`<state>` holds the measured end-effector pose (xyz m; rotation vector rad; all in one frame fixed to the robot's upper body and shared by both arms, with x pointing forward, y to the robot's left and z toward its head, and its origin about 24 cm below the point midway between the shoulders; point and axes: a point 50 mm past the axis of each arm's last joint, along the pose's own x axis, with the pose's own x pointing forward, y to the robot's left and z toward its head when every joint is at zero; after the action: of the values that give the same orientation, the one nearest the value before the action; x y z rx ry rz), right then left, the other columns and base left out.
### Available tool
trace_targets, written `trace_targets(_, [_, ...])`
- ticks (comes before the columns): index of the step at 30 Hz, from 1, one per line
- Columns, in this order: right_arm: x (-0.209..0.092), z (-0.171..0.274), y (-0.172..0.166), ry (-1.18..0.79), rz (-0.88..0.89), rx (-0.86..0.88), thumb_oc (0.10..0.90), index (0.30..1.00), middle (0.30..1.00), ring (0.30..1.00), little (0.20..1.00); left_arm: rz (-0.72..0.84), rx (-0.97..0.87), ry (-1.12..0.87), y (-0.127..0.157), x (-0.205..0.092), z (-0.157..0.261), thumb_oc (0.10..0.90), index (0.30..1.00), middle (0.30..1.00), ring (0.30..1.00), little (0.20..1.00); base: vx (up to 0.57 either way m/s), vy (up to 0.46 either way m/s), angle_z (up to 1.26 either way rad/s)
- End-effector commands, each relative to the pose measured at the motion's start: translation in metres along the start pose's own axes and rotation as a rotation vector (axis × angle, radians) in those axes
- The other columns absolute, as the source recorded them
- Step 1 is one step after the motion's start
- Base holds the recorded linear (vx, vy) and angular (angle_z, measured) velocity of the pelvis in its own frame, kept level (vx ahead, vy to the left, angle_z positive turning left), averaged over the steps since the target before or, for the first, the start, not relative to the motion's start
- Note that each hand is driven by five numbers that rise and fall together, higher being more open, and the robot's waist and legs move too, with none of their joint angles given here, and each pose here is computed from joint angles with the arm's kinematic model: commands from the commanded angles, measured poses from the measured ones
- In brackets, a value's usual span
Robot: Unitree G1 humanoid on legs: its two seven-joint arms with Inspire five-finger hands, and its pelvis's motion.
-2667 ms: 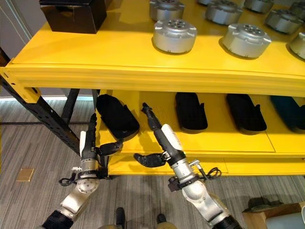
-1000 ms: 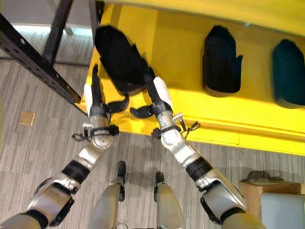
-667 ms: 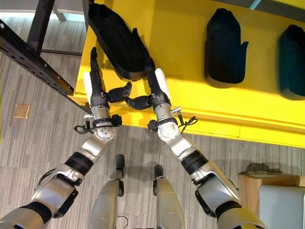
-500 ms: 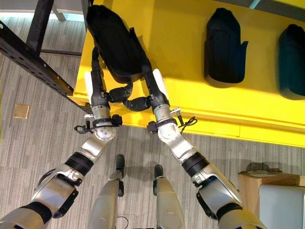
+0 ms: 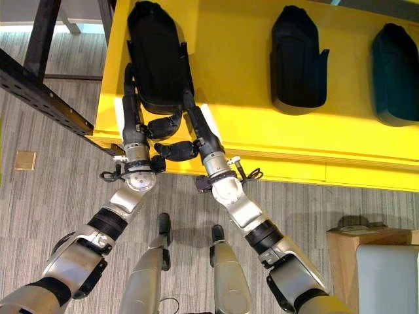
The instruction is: Move parts from the plastic box to the shelf.
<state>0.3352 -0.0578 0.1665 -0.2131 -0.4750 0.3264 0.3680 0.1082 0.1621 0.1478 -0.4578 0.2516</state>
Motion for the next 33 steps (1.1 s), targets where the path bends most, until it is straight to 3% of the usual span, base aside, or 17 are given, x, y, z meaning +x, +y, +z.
trace_targets(1, [0.007,0.079,0.028,-0.352,0.13,0.142,0.9,1.0,1.0,1.0,1.0,-0.254,-0.111,-0.062,-0.064,-0.02,0.027,0.9,1.0,1.0,1.0,1.0,0.0,0.0,0.0])
trace_targets(33, [0.022,0.095,0.013,-0.446,0.001,-0.048,0.9,1.0,1.0,1.0,1.0,-0.279,-0.027,-0.09,-0.072,-0.008,0.032,0.9,1.0,1.0,1.0,1.0,0.01,0.009,-0.02])
